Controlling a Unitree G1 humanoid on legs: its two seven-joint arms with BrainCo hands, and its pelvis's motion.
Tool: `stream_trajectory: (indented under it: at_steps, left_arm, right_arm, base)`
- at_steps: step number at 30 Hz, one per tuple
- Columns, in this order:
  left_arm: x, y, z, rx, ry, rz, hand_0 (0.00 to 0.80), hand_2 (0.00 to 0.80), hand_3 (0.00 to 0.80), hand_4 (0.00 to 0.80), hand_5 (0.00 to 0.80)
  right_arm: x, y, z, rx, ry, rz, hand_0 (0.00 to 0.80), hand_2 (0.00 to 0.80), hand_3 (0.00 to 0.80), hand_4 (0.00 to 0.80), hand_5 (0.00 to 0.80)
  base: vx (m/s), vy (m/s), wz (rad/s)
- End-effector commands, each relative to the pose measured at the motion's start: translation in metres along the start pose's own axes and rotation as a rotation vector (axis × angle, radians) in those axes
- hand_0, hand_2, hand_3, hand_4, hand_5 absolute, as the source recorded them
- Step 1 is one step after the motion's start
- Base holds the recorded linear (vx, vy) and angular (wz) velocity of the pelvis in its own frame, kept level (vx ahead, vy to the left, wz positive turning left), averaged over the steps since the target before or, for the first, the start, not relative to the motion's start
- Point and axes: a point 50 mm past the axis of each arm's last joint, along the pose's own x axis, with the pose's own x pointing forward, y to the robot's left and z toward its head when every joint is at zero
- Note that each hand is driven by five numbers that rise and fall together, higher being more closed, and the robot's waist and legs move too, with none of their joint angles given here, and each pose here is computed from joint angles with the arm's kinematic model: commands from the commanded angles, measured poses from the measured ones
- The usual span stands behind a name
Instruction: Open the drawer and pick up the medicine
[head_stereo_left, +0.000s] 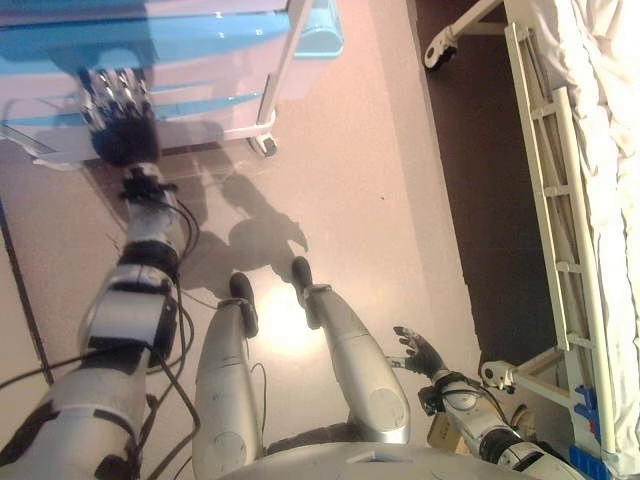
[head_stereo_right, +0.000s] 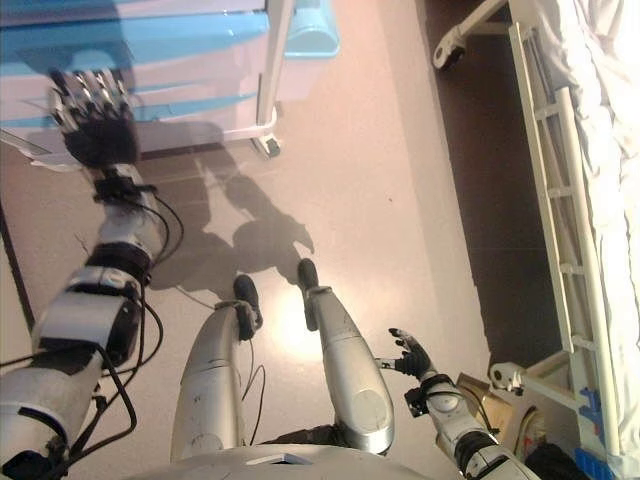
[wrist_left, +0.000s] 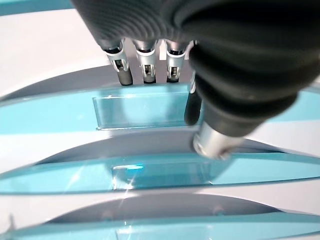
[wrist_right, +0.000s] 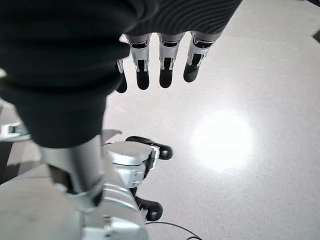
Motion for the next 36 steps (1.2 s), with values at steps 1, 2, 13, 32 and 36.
stream_trajectory:
  at_steps: [1,2,13,32,36]
  left_arm:
    - [0.046,-0.173,-0.079,-0.198,0.338,-1.192,0.8,0.8,0.8,0.8,0.8]
    - [0.034,-0.165,-0.08,-0.225,0.354,-1.167,0.8,0.8,0.8,0.8,0.8]
    - [-0.165,-0.021,-0.05,-0.418,0.366,-0.208,0.8,0.8,0.8,0.8,0.8]
    - [-0.42,0.016,0.067,0.363,0.986,1.331,0.0,0.0,0.0,0.0,0.0]
    - [-0.408,0.028,0.09,0.782,1.071,1.452,0.0,0.0,0.0,0.0,0.0]
  right_arm:
    - [0.001,-0.001,0.009,-0.096,-0.027,0.054,0.0,0.0,0.0,0.0,0.0]
    - [0.002,-0.002,0.011,-0.108,-0.027,0.053,0.0,0.0,0.0,0.0,0.0]
    - [0.01,-0.022,0.017,-0.142,0.024,-0.047,0.0,0.0,0.0,0.0,0.0]
    - [-0.021,-0.032,-0.053,-0.053,0.314,-0.195,0.0,0.0,0.0,0.0,0.0]
    - [-0.034,-0.035,-0.072,-0.072,0.433,-0.294,0.0,0.0,0.0,0.0,0.0]
  base:
    - [-0.047,-0.009,0.14]
    - [-0.061,-0.016,0.13]
    - [-0.06,-0.074,0.27]
    - [0.046,-0.035,0.34]
    - [0.064,0.021,-0.1]
